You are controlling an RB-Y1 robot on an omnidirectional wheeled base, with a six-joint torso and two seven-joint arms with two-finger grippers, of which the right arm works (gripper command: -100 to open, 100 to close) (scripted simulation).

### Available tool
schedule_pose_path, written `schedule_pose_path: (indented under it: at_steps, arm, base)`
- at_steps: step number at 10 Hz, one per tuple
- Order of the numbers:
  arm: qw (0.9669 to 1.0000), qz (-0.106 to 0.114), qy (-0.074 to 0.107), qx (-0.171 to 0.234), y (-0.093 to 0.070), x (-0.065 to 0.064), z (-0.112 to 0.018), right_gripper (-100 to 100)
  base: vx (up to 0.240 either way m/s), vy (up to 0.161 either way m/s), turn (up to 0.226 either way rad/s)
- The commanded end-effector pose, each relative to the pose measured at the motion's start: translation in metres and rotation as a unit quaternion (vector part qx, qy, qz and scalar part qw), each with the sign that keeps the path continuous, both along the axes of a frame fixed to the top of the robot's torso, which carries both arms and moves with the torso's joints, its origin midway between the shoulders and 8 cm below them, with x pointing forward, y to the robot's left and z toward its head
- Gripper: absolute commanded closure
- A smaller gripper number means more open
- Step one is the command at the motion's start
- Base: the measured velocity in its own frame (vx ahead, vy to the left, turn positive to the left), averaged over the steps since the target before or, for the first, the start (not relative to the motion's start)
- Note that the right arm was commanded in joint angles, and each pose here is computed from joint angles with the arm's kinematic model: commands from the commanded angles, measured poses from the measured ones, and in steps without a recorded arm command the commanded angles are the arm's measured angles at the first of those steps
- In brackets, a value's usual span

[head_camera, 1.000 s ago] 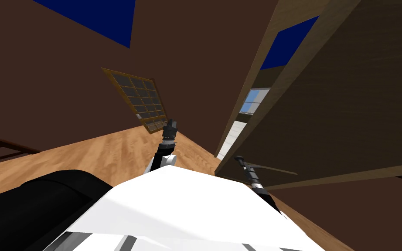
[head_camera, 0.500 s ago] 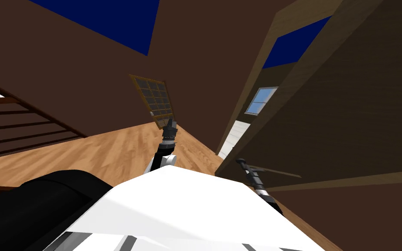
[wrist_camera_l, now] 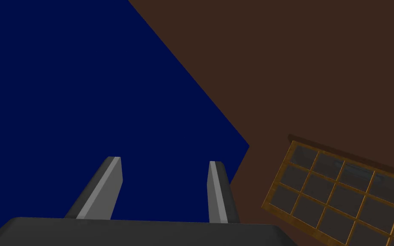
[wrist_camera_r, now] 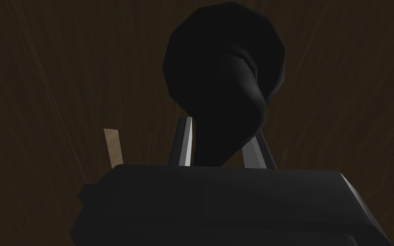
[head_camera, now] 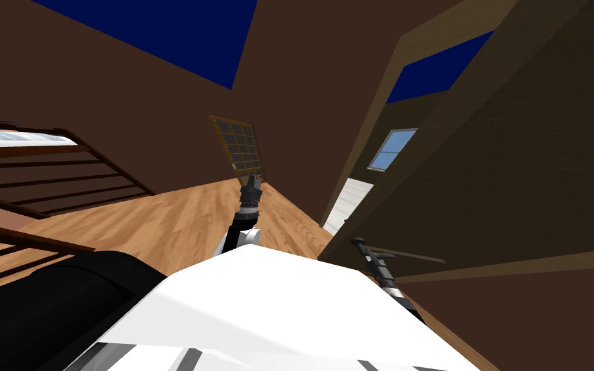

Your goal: Pull the door open

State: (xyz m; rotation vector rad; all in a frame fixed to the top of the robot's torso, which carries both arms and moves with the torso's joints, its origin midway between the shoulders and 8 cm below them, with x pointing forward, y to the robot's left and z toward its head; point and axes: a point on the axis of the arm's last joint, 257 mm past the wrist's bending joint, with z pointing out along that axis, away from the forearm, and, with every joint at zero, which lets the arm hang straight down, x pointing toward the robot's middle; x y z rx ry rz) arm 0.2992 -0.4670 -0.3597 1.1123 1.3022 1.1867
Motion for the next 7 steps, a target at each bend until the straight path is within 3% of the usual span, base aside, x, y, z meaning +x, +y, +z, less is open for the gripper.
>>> schedule_pose_path:
  at_steps: [1,7]
  arm:
    - [1.0000,0.002,-0.001,-0.001,-0.001,-0.004,0.001,100]
    - [0.9999,0.011,-0.003,-0.004,-0.007,-0.019,0.004,100]
  base:
    - [-0.226,-0.105,0.227]
    - [-0.213,-0.069,0.162]
